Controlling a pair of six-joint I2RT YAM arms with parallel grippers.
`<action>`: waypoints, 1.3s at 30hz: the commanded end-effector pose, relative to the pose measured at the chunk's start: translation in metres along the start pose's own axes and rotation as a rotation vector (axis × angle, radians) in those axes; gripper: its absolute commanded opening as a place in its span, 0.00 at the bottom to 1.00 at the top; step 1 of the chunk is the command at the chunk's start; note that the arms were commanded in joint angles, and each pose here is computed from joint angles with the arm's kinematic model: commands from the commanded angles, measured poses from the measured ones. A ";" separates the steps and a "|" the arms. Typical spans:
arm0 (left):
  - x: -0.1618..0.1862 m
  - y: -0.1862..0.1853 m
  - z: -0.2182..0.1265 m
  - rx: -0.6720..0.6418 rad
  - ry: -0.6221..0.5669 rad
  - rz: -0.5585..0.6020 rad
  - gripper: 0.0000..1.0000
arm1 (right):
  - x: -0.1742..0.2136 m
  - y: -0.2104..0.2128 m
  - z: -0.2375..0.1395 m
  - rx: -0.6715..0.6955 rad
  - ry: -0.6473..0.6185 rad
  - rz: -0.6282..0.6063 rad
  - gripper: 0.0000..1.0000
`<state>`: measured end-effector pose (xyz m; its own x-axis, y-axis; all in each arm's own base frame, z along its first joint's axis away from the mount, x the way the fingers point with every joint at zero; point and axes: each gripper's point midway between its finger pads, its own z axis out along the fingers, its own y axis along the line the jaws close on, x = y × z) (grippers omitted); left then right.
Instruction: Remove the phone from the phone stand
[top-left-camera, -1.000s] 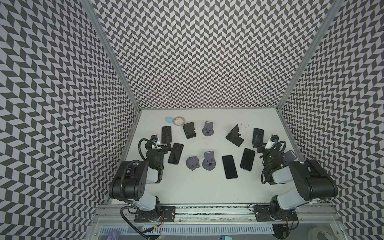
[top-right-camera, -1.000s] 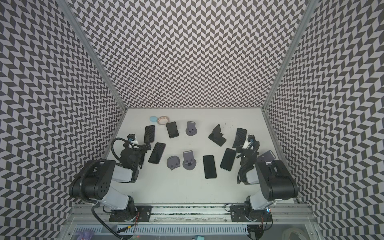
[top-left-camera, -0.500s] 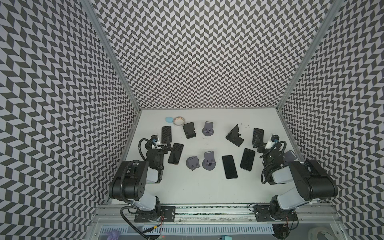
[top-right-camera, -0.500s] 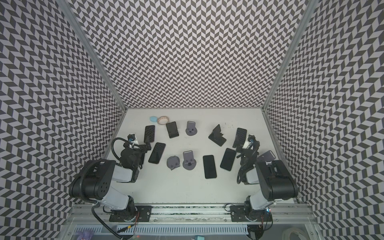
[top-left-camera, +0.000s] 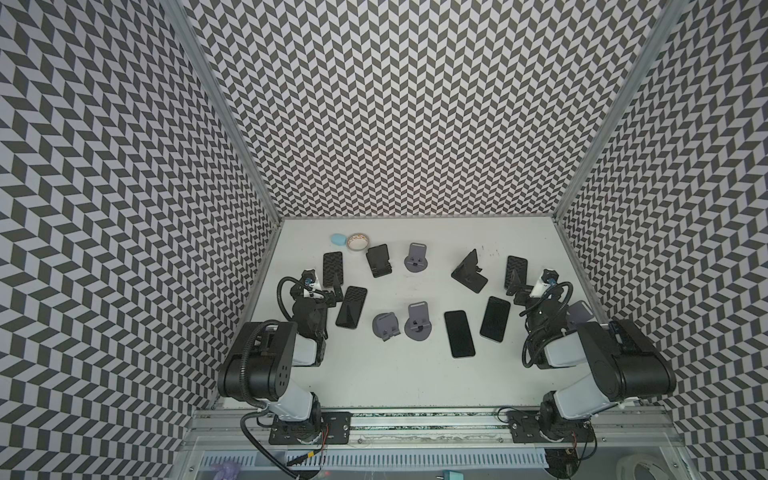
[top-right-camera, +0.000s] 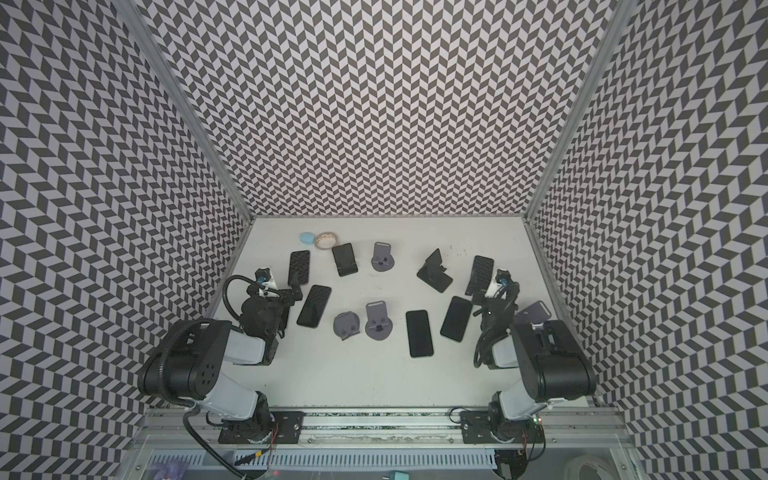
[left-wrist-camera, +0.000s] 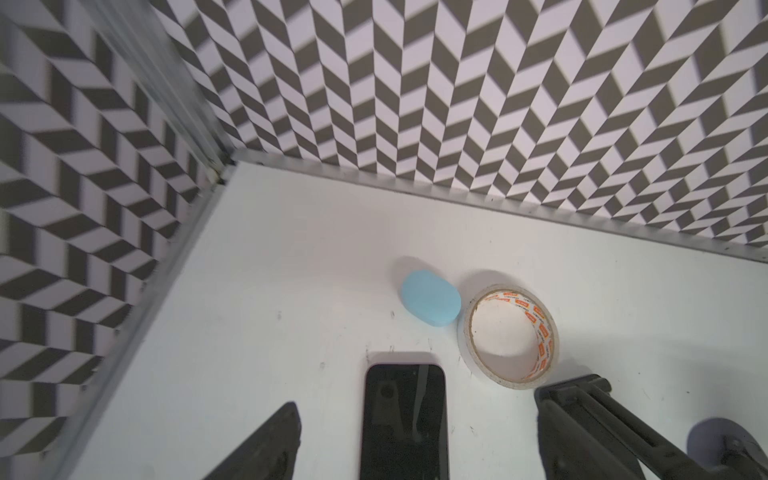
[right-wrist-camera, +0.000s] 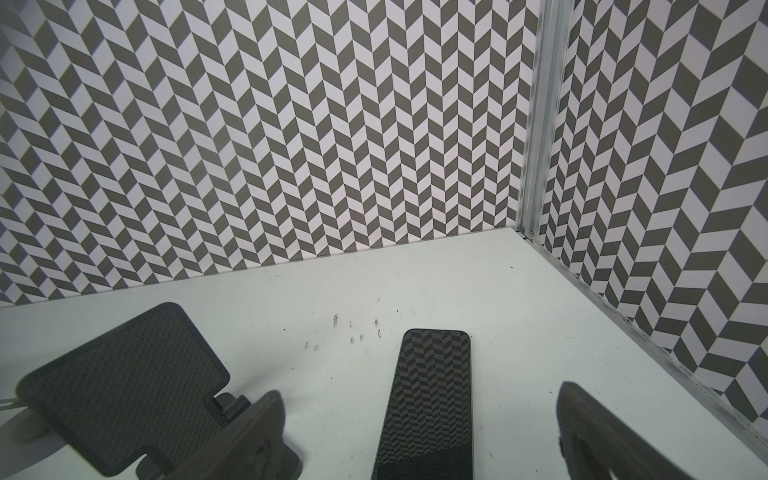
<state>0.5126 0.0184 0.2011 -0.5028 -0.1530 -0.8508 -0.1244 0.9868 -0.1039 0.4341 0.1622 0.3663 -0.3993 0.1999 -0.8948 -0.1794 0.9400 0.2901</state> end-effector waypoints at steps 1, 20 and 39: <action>-0.029 0.015 -0.035 -0.056 -0.272 0.021 0.91 | -0.023 -0.085 -0.013 0.230 -0.243 0.058 0.92; 0.065 0.013 -0.099 0.043 -0.495 0.114 0.92 | 0.139 -0.169 -0.016 0.264 -0.372 -0.346 0.93; 0.106 -0.001 -0.081 0.144 -0.397 0.188 0.92 | 0.178 -0.153 -0.017 0.133 -0.311 -0.371 0.88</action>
<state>0.3884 0.0026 0.1347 -0.2168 0.0046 -0.9762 0.0202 0.9998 0.0002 0.3743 0.0391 0.1212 -0.2565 -0.1046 -0.9609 -0.0950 0.9920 -0.0826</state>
